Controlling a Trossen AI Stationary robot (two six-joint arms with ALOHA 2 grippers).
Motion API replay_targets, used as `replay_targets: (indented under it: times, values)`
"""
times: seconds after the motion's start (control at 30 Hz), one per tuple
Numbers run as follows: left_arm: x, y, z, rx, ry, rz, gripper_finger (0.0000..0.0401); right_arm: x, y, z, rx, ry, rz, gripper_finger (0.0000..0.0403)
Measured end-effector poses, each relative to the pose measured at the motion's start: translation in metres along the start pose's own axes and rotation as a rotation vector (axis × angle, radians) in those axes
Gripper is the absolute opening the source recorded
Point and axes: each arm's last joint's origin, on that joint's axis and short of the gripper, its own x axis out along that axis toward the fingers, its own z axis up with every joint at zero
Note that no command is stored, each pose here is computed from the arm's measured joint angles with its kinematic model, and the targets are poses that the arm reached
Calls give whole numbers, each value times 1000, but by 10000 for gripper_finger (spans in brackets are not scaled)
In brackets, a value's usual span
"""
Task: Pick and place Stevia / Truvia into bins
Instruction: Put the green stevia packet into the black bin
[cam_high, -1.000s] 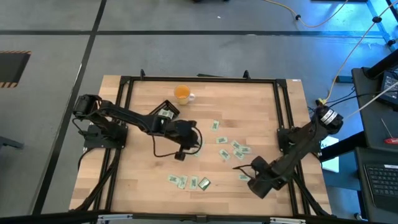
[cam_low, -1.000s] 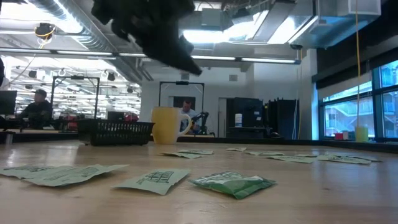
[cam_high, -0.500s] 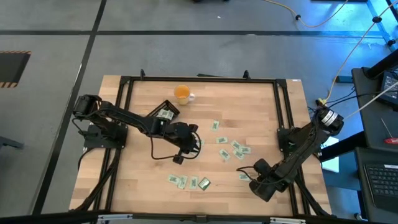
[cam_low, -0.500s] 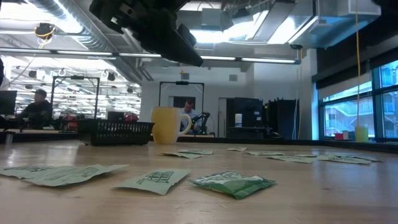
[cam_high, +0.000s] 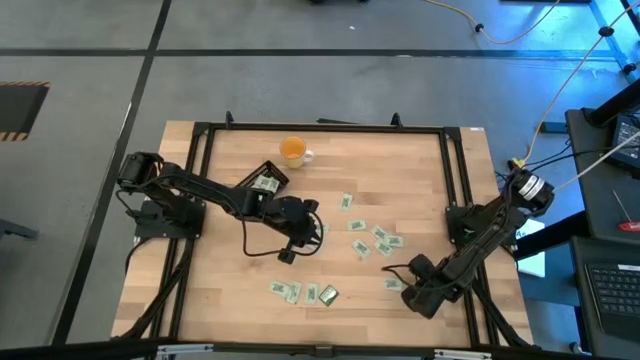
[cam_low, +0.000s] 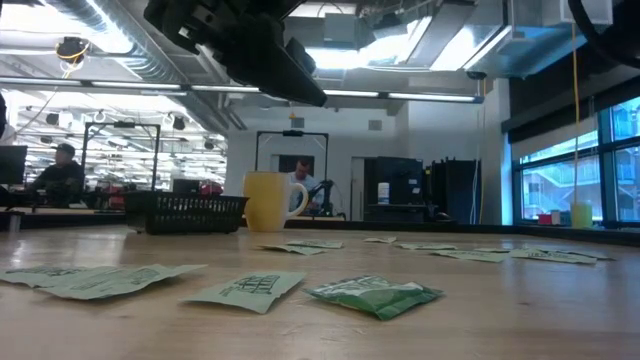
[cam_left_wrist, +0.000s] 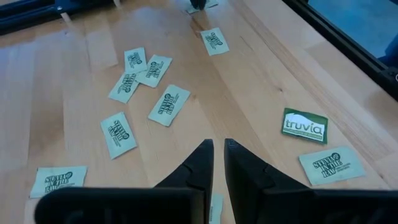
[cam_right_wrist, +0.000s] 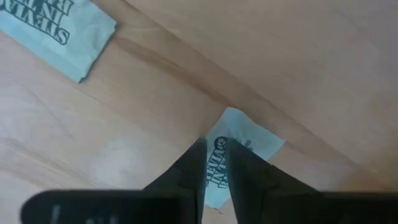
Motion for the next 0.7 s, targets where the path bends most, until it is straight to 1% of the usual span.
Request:
replay_targets:
  times: [0.2, 0.7]
  values:
    - [0, 0, 0, -1, 0, 0, 38, 3, -3, 1, 10, 8, -15, 54]
    - [0, 0, 0, -1, 0, 0, 33, 4, -3, 1, -9, 12, -19, 57]
